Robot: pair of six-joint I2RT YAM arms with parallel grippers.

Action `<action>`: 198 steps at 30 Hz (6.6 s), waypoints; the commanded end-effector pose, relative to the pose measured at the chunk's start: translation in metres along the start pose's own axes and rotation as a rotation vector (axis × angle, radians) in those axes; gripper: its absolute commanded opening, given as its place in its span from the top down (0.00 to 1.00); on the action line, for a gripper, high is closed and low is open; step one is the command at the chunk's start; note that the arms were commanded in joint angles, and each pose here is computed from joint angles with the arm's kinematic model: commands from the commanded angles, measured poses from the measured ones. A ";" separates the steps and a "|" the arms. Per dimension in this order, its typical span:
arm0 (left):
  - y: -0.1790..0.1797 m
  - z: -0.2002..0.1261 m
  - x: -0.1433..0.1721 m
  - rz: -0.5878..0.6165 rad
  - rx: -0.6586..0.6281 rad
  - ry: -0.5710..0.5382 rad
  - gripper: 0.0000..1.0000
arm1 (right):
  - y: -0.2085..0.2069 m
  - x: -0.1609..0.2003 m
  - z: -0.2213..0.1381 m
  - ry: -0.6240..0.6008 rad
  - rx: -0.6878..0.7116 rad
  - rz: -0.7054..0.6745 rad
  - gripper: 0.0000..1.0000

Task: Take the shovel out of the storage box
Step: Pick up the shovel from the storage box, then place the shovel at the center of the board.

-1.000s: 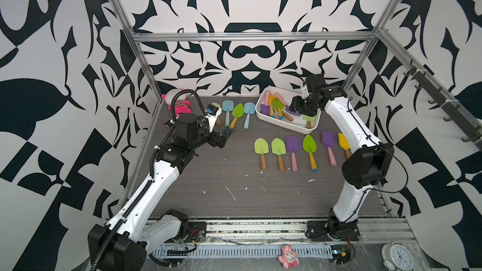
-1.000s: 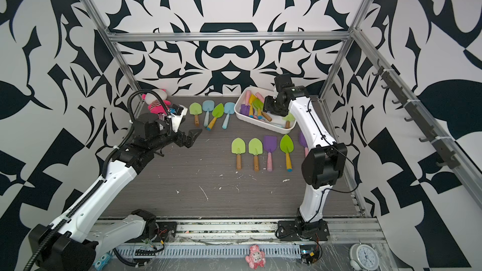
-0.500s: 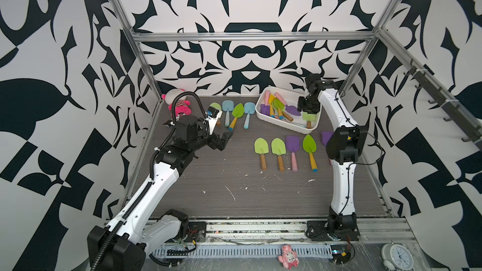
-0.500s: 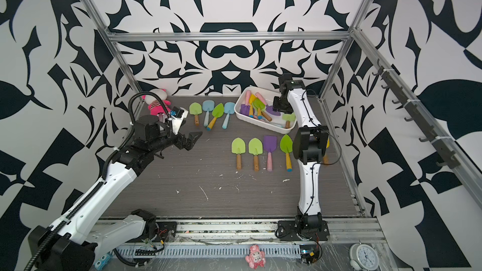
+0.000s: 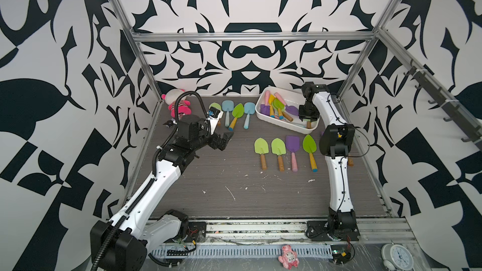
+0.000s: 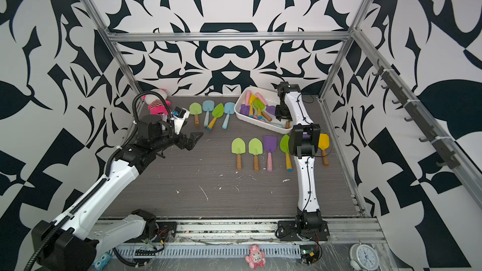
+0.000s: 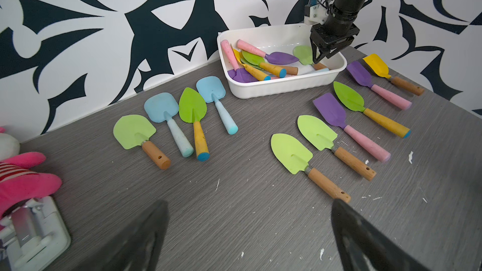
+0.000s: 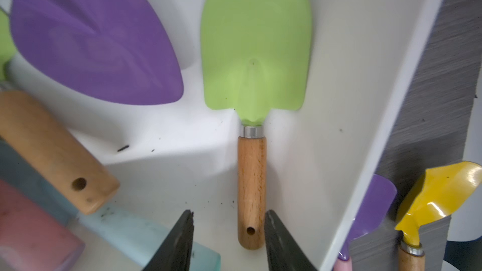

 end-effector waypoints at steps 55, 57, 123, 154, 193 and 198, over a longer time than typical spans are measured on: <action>0.023 -0.011 -0.015 0.049 -0.141 -0.005 0.01 | -0.007 -0.019 -0.112 -0.289 -0.282 0.050 1.00; 0.027 -0.012 -0.015 0.038 -0.162 -0.003 0.01 | -0.006 -0.010 -0.115 -0.291 -0.311 0.063 1.00; 0.023 0.003 -0.004 0.003 -0.110 -0.011 0.01 | 0.158 0.226 -0.137 -0.057 -0.685 -0.086 1.00; 0.016 -0.005 0.013 -0.029 -0.108 0.006 0.01 | 0.165 0.279 -0.118 0.053 -0.626 -0.145 1.00; 0.011 -0.007 0.024 -0.064 -0.101 0.018 0.01 | 0.198 0.295 -0.088 0.171 -0.537 -0.242 1.00; 0.011 -0.009 0.025 -0.064 -0.102 0.015 0.01 | 0.199 0.299 -0.082 0.195 -0.515 -0.246 1.00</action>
Point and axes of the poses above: each gripper's point midway between its finger pads, its own z axis out along the fingers, its own y axis along the line the jaws close on, x = y × z, the point moved 1 cm from there along -z, back along the fingers, and after that the axes turned 9 degrees about z, right-handed, at the moved point
